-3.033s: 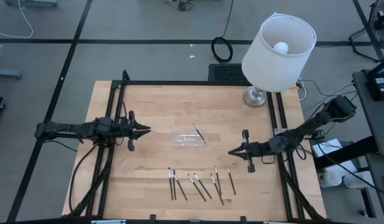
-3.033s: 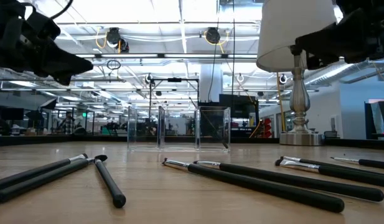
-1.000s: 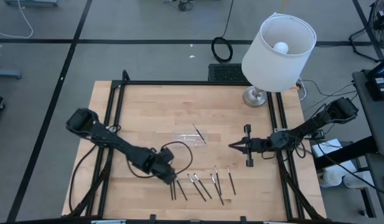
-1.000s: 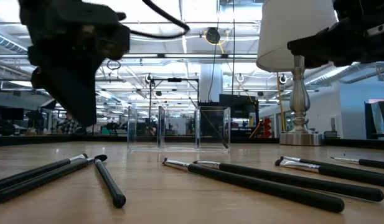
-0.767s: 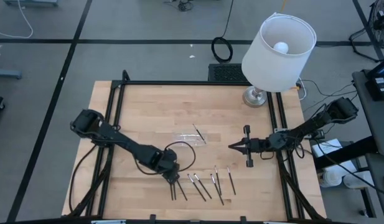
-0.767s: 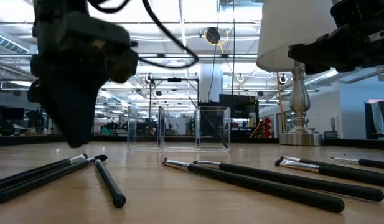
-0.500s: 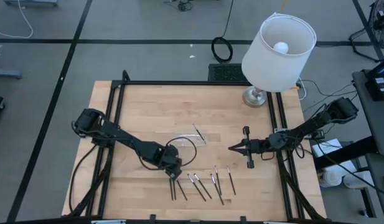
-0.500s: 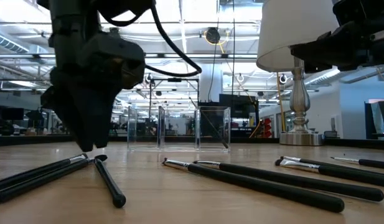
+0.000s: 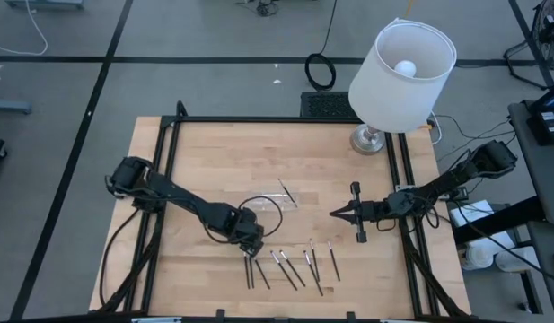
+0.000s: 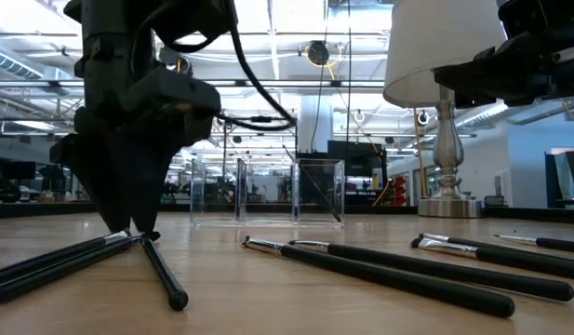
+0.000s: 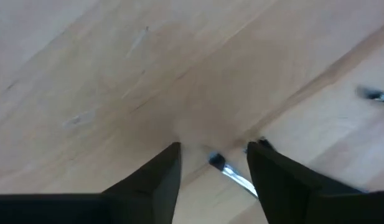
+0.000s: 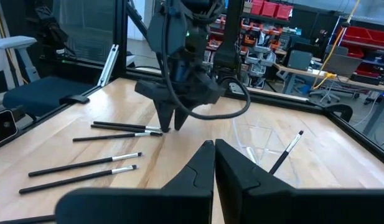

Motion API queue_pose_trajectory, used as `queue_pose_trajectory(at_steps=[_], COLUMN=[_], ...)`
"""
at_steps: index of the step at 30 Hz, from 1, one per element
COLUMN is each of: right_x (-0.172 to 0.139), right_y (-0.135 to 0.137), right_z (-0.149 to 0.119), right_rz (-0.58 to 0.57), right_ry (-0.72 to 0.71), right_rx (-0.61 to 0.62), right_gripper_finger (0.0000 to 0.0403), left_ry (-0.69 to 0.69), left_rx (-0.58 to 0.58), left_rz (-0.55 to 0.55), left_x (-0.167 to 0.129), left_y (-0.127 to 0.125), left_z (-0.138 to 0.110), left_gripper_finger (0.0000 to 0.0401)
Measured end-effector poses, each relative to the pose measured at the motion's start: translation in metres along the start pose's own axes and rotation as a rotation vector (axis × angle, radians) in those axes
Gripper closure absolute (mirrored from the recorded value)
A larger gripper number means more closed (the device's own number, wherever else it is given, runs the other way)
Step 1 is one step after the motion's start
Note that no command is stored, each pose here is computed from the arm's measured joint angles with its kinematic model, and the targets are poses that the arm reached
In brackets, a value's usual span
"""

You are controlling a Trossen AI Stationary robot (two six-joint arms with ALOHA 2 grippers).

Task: Put items in baskets/containers
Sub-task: Put the eyeshadow brush in the transparent organizer

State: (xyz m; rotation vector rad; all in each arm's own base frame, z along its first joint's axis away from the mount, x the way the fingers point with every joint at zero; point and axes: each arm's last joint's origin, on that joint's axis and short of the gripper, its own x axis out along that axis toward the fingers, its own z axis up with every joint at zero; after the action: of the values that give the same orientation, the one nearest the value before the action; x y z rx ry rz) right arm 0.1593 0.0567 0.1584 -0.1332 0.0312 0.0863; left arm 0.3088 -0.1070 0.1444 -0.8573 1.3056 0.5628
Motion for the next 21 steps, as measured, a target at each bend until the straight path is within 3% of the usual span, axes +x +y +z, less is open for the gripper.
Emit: queue_pose_trajectory(at_steps=[11,21], right_x=[0.0000,0.0000], right_y=[0.0001,0.0001], right_z=[-0.0004,-0.0005], right_rz=[0.001,0.002], right_ry=[0.004,0.005], right_rx=[0.005,0.005], right_gripper_finger=[0.0403,0.0403], left_ry=[0.025,0.025], left_rx=[-0.008,-0.014], left_rz=[0.021,0.028], left_x=[0.0062,0.0070], left_y=[0.0001,-0.0008], left_z=[-0.0021,-0.0087], left_gripper_finger=[0.0260,0.0269])
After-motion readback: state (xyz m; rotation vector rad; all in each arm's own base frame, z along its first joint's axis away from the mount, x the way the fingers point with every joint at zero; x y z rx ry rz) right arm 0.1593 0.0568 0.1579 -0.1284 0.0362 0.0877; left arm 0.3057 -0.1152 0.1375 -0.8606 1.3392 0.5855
